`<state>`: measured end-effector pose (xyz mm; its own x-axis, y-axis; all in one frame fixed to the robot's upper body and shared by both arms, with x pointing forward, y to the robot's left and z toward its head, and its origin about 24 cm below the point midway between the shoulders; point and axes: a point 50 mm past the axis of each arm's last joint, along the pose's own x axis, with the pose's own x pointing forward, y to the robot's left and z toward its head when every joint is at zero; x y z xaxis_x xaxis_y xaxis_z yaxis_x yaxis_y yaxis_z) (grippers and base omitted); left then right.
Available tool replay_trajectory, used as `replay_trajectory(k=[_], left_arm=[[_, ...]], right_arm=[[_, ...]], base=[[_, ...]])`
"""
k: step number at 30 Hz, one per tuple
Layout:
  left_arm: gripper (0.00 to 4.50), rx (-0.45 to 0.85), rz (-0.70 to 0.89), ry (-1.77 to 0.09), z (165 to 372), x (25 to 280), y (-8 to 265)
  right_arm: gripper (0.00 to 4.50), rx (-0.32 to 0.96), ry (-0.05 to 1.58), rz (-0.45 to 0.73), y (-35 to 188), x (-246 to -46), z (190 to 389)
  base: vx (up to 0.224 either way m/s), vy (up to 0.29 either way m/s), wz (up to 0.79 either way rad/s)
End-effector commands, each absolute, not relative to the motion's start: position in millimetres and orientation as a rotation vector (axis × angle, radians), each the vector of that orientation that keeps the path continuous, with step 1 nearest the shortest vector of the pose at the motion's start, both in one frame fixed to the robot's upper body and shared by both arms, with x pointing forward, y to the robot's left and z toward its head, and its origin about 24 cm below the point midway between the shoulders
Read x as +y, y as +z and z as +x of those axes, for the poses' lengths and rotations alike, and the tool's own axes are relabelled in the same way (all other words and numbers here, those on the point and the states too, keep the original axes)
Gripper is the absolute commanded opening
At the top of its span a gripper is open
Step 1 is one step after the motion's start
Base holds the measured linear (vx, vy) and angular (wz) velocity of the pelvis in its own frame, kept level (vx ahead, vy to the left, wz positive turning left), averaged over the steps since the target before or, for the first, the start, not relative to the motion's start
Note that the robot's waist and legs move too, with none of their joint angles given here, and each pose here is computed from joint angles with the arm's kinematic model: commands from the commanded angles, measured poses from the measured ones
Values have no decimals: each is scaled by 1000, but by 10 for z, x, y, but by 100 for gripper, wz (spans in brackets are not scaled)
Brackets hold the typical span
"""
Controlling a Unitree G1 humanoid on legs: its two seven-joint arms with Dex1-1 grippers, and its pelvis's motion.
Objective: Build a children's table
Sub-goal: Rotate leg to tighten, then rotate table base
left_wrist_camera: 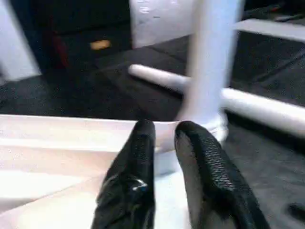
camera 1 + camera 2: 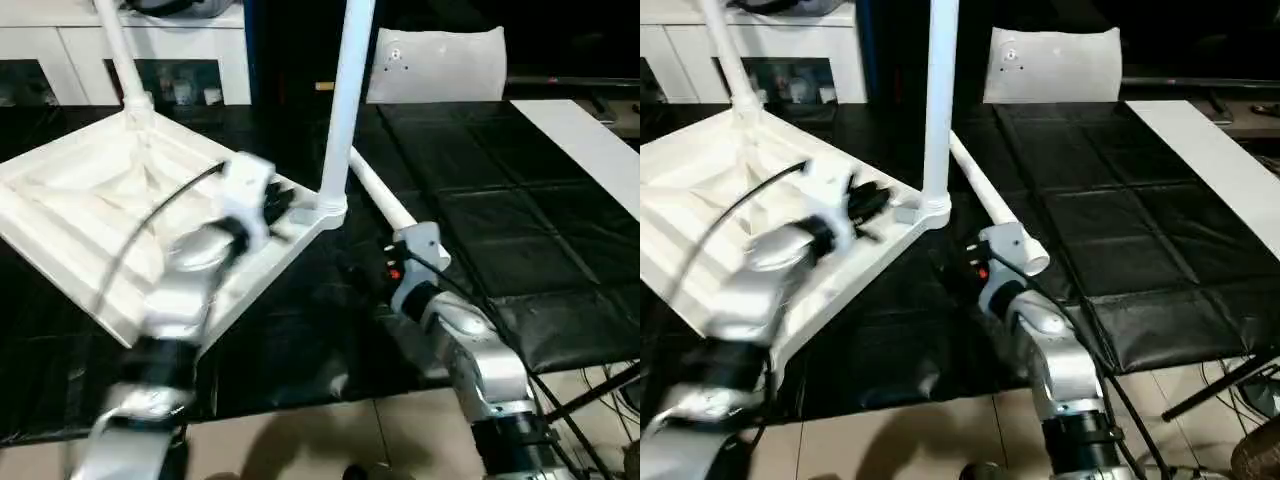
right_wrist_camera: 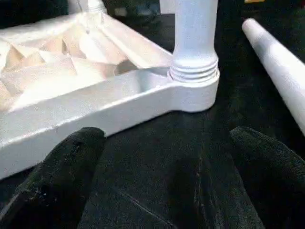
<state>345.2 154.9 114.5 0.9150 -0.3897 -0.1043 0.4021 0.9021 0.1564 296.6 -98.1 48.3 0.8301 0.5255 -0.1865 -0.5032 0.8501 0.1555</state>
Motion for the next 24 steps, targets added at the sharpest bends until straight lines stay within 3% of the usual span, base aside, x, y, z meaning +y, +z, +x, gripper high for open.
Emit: replay_trajectory(k=[1,2,3,4,7,13,24], left_arm=[[51,65,236,-324,3404,1758,1229],[34,114,368,-203,3299,2119,1245],[23,124,390,-185,3279,2176,1249],[23,173,480,-106,3186,2420,1249],[7,285,558,17,2982,2821,1220],[7,448,648,39,2798,3088,1130],[7,656,658,-64,2657,3082,953]], right_arm=[[450,247,542,89,471,-953,2984],[450,269,553,92,451,-910,2992],[450,274,556,94,448,-903,2993],[450,286,558,93,434,-874,3005],[450,311,555,75,390,-811,3049],[450,340,569,45,357,-690,3147],[450,353,655,8,361,-371,3266]], base=[[0,0,0],[0,0,0],[0,0,0],[0,0,0],[0,0,0],[0,0,0],[0,0,0]])
